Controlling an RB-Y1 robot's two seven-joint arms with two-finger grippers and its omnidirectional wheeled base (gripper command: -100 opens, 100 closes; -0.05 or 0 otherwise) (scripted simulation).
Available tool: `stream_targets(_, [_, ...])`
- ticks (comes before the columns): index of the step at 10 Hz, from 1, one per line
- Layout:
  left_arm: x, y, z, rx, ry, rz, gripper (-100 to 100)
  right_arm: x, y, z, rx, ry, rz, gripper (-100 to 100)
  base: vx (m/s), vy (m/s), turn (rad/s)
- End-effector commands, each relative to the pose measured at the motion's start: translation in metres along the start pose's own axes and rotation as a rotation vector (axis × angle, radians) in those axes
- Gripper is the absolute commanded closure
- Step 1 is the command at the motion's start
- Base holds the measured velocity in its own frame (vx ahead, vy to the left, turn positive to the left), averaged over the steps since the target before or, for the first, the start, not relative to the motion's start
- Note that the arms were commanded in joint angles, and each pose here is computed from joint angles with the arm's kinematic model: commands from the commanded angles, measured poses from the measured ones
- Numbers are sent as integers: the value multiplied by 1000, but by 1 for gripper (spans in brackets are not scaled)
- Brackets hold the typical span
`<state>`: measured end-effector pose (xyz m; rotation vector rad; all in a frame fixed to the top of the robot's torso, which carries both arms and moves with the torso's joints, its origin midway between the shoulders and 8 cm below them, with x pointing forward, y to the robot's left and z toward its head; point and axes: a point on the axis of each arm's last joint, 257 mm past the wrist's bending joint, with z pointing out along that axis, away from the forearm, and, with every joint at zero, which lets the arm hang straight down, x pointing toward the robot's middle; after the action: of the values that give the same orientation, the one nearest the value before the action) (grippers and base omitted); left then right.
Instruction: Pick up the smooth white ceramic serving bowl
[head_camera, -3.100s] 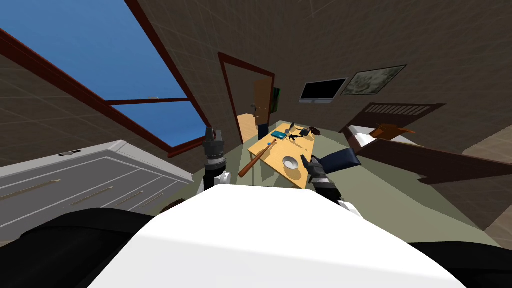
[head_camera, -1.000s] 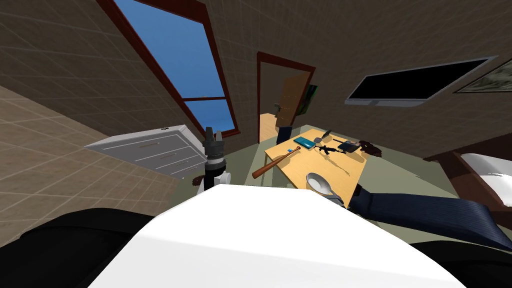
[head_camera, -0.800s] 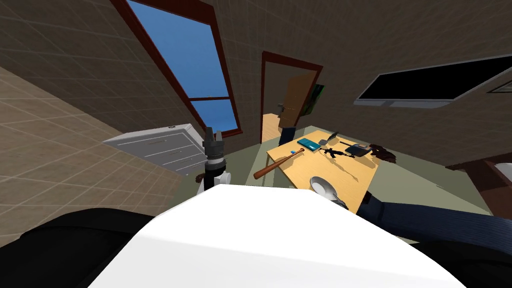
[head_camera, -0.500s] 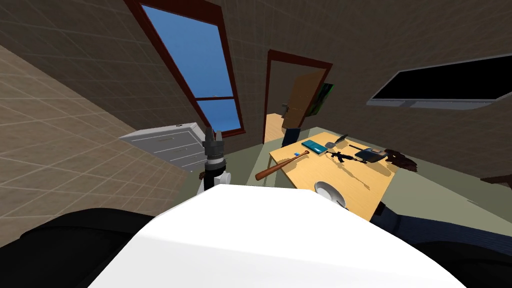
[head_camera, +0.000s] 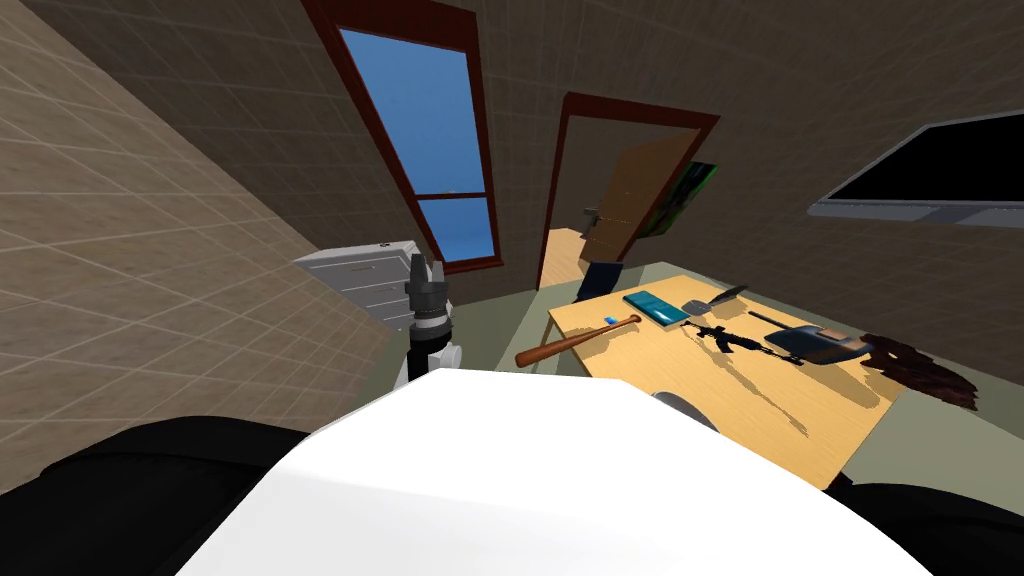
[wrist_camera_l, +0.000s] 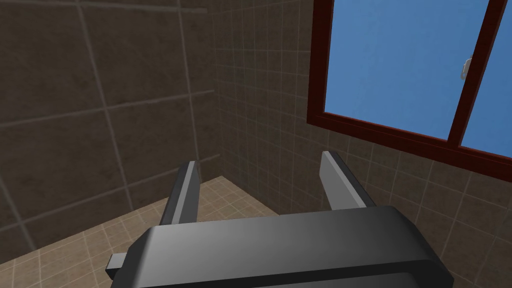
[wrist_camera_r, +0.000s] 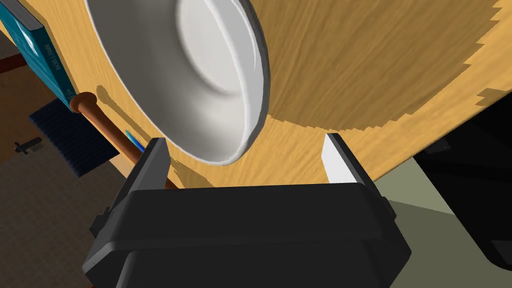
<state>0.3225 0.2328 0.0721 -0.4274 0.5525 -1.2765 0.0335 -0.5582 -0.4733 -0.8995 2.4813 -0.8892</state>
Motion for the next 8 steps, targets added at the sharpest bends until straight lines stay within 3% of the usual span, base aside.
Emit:
stream_targets(1, [0, 0, 0, 0, 0, 0, 0, 22, 16, -4, -32, 45, -54, -100, 55, -55, 159])
stream_targets(3, [0, 0, 0, 0, 0, 0, 0, 35, 36, -8, -71, 76, -87, -100, 51, -75, 108])
stream_targets(4, [0, 0, 0, 0, 0, 0, 0, 32, 30, -5, -61, 62, -78, -100, 23, -39, 22])
stream_targets(5, [0, 0, 0, 0, 0, 0, 0, 33, 31, -5, -62, 66, -81, 0, 4, -8, -1])
stream_targets(6, [0, 0, 0, 0, 0, 0, 0, 28, 34, 3, -61, 70, -75, -100, -13, -32, 40])
stream_targets(8, [0, 0, 0, 0, 0, 0, 0, 21, 39, 12, -60, 74, -69, -100, -29, -56, 53])
